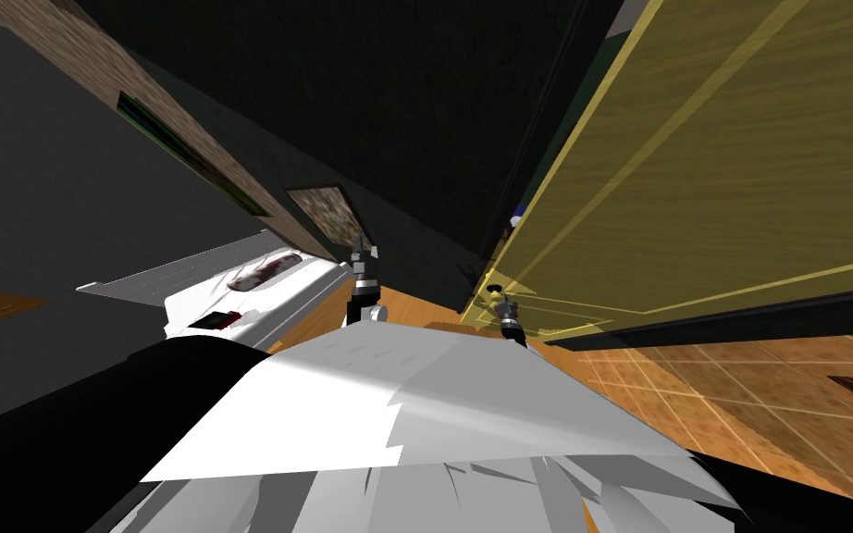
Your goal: Pull the door open
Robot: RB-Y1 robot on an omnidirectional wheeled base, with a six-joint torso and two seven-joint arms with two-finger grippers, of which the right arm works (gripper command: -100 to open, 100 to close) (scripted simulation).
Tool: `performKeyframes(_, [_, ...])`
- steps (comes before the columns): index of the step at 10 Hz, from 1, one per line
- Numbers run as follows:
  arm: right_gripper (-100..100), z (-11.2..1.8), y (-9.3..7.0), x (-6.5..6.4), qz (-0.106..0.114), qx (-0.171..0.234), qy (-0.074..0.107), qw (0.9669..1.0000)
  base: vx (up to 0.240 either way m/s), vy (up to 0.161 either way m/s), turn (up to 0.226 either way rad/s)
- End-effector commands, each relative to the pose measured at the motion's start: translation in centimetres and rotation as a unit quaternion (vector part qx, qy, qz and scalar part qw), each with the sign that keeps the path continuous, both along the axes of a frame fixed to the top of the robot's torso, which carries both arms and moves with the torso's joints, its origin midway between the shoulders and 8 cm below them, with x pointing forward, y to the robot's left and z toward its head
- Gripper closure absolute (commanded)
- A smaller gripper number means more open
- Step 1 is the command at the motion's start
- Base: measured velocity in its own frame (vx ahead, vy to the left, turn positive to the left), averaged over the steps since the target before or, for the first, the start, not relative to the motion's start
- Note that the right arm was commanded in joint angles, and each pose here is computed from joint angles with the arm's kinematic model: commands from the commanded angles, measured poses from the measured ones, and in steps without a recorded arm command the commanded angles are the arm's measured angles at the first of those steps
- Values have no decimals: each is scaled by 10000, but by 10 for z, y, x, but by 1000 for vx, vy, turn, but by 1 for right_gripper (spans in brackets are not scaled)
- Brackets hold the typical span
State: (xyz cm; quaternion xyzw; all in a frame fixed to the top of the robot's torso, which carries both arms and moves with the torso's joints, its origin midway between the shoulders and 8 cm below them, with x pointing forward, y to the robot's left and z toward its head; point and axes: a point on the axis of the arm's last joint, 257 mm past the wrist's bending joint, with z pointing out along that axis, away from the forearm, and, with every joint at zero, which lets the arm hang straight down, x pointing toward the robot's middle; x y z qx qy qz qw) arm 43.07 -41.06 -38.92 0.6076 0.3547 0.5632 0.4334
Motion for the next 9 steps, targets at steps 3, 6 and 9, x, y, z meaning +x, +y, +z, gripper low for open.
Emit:
performKeyframes(3, [100,7,17,13,116,430,-185,9988,-24,-11,41])
performKeyframes(6, [100,6,17,14,80,911,-237,9955,-44,-18,50])
performKeyframes(9, [100,6,16,15,63,1146,-264,9930,-18,-8,26])
